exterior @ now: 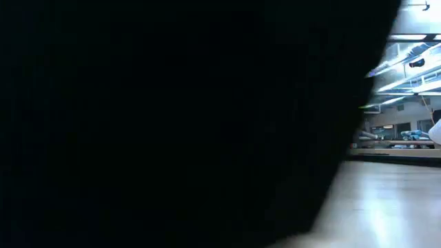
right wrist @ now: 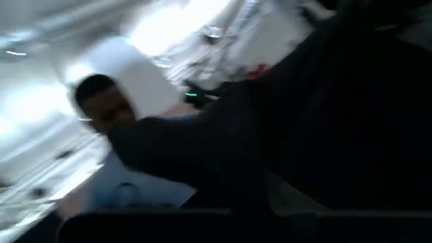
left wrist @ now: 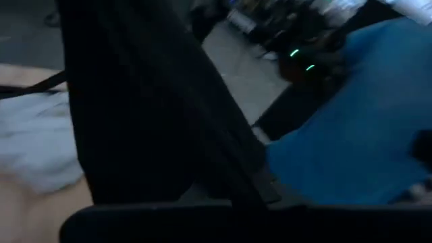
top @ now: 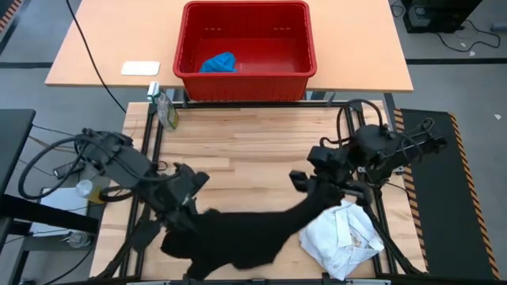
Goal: Fold laundry
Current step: Fold the black shirt
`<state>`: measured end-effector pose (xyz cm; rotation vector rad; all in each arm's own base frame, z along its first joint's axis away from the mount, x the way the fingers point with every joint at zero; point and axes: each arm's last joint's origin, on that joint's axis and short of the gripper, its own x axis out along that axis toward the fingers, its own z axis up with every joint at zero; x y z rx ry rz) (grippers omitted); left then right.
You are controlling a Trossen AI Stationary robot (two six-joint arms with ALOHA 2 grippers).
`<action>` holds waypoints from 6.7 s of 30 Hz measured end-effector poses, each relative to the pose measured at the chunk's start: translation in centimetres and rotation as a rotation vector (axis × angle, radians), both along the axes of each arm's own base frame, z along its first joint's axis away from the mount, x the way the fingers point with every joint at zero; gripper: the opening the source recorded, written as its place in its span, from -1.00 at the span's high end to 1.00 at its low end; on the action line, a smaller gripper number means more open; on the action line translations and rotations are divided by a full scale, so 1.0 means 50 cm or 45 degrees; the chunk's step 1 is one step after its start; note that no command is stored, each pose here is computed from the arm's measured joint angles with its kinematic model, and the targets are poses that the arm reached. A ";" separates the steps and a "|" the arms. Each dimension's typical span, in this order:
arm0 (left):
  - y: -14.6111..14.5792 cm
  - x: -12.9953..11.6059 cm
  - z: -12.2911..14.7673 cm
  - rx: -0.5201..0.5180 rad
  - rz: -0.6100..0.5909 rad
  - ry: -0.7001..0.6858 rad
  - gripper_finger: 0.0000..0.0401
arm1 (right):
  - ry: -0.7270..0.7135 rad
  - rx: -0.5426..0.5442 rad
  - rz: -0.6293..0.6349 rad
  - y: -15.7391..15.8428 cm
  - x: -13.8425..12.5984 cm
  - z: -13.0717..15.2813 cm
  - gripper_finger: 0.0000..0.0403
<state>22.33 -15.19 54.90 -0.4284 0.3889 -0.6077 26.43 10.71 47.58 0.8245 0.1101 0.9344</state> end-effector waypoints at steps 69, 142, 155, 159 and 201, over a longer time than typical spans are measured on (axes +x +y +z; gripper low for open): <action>0.235 0.045 -0.379 1.290 0.956 1.150 0.95 | 0.901 -1.125 -1.202 -0.315 0.085 -0.220 0.92; 0.163 0.074 -0.666 1.831 0.845 0.812 0.97 | 1.007 -1.641 -0.842 -0.183 0.101 -0.486 0.92; 0.095 0.061 -0.686 1.721 0.658 0.724 0.97 | 0.912 -1.545 -0.690 -0.109 0.080 -0.543 0.92; 0.080 0.050 -0.712 1.653 0.496 0.736 0.97 | 0.823 -1.544 -0.666 -0.086 0.076 -0.555 0.91; 0.299 0.027 -0.688 0.922 0.706 1.008 0.18 | 0.748 -1.036 -0.970 -0.211 0.092 -0.574 0.10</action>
